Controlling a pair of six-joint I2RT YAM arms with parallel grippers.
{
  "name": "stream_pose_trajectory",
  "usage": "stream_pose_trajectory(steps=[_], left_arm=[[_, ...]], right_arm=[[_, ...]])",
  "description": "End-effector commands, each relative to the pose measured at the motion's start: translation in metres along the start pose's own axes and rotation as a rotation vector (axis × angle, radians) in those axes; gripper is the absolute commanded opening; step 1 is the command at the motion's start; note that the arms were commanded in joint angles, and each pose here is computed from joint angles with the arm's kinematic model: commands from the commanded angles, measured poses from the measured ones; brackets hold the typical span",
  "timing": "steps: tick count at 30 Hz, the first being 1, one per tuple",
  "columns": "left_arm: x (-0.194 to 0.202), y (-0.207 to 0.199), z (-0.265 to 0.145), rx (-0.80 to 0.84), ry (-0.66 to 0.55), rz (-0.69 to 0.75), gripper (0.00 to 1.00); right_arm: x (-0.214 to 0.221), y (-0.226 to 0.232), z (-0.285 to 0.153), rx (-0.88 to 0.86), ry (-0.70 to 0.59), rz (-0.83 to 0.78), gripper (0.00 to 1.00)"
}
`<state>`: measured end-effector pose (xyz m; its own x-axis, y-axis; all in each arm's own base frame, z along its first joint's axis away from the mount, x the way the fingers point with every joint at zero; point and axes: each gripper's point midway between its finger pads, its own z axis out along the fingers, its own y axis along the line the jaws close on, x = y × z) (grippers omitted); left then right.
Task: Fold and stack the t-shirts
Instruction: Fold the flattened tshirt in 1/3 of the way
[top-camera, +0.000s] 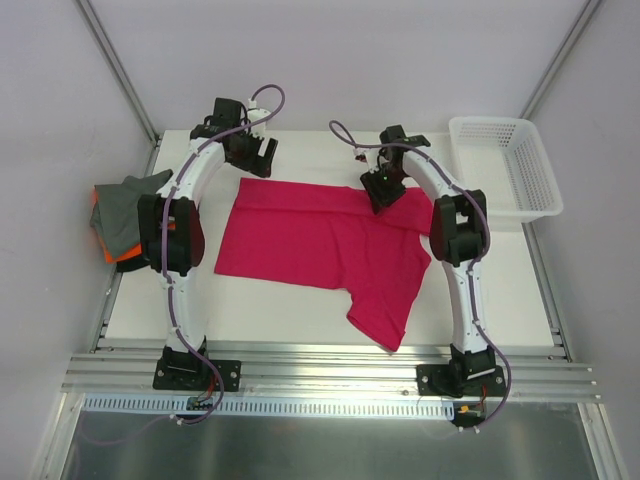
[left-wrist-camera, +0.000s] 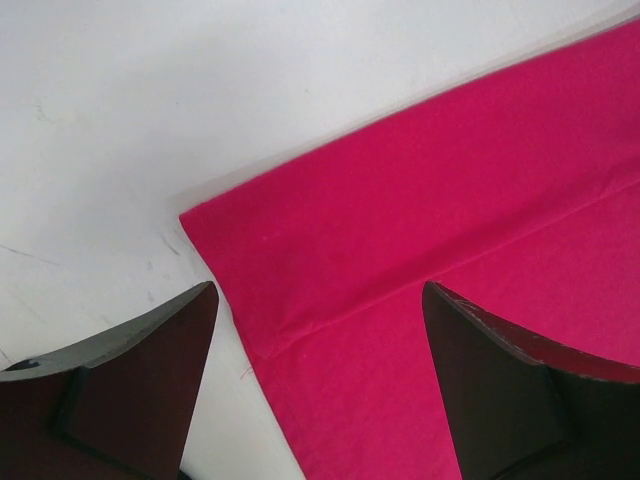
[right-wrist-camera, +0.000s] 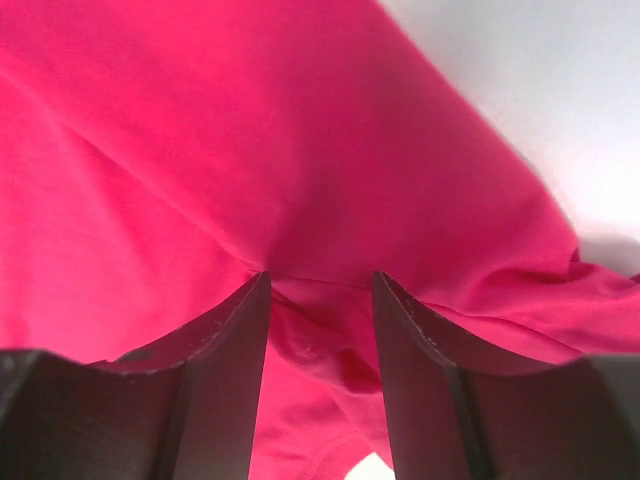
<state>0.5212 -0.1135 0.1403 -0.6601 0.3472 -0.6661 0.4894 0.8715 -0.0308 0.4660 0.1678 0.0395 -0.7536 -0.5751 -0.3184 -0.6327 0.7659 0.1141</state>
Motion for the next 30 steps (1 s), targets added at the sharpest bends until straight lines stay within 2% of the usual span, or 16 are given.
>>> stream_pose_trajectory(steps=[1,11,15,22,26,30], left_arm=[[-0.017,-0.006,-0.029,0.009,-0.061,-0.007,0.84],[-0.019,-0.007,-0.025,0.021,-0.062,-0.007,0.83],[-0.023,-0.006,-0.026,0.020,-0.073,-0.009,0.83],[-0.021,-0.014,-0.031,0.046,-0.077,-0.025,0.82],[-0.018,-0.014,-0.037,0.040,-0.076,-0.012,0.82],[-0.021,-0.017,-0.045,0.040,-0.088,-0.019,0.82]], right_arm=[[-0.013,0.010,-0.021,-0.023,-0.051,0.013,0.48],[0.008,0.050,-0.054,-0.045,-0.020,-0.006,0.46],[0.028,0.081,-0.064,-0.073,0.019,-0.028,0.46],[0.038,0.135,-0.079,-0.107,0.020,-0.114,0.46],[0.039,0.138,-0.087,-0.068,-0.002,-0.155,0.47],[0.040,0.110,-0.089,0.014,-0.009,-0.158,0.46]])
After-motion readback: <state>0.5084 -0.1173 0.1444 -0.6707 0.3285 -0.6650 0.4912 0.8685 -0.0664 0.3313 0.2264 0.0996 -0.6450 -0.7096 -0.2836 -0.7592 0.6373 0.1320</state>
